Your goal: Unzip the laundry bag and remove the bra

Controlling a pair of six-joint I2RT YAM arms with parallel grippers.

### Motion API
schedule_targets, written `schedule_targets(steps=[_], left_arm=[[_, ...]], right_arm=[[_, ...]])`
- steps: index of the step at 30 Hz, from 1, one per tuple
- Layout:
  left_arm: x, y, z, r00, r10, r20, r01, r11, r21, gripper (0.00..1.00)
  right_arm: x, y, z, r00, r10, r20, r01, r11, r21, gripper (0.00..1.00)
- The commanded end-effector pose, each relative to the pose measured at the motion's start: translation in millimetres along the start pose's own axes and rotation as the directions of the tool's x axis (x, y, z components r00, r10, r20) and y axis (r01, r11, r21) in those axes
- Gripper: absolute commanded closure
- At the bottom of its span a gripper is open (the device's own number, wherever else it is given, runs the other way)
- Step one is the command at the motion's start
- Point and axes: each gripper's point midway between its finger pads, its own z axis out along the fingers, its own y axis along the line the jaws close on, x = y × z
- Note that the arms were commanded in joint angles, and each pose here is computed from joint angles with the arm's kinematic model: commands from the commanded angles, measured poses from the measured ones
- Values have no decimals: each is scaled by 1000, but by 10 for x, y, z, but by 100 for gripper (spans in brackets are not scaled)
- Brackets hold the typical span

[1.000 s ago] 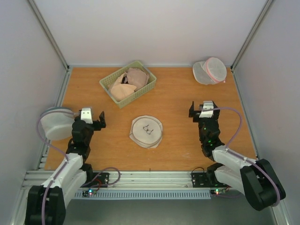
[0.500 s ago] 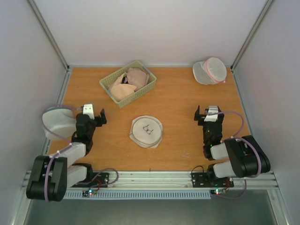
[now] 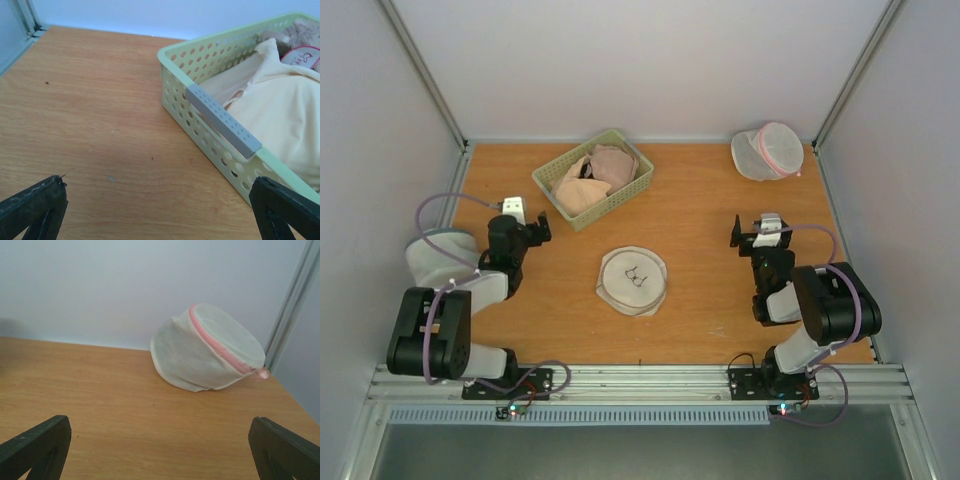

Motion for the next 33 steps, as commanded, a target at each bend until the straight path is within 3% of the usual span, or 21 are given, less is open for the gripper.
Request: schedule_targets(steps=[1, 5, 8, 13, 22, 33], left_arm=[[-43, -121, 29, 1000, 7, 1, -7, 998, 67, 1], [-105, -271, -87, 997, 41, 61, -51, 984, 171, 1], [-241, -8, -208, 977, 99, 191, -110, 993, 49, 0], [-152, 415, -90, 989, -55, 135, 62, 997, -52, 1], [34, 74, 90, 993, 14, 121, -31, 989, 146, 1], [13, -5, 117, 991, 34, 129, -57, 982, 180, 1]], right_arm=[[-92, 38, 107, 999, 26, 18, -25, 997, -68, 2], [-68, 49, 148, 998, 64, -1, -64, 992, -110, 2], [-68, 52, 148, 998, 65, -1, -64, 992, -111, 2], [-69, 53, 148, 998, 65, -1, -64, 992, -112, 2], [-59, 50, 148, 998, 64, -4, -64, 992, -110, 2], [-71, 43, 147, 998, 63, 0, -63, 992, -107, 2]])
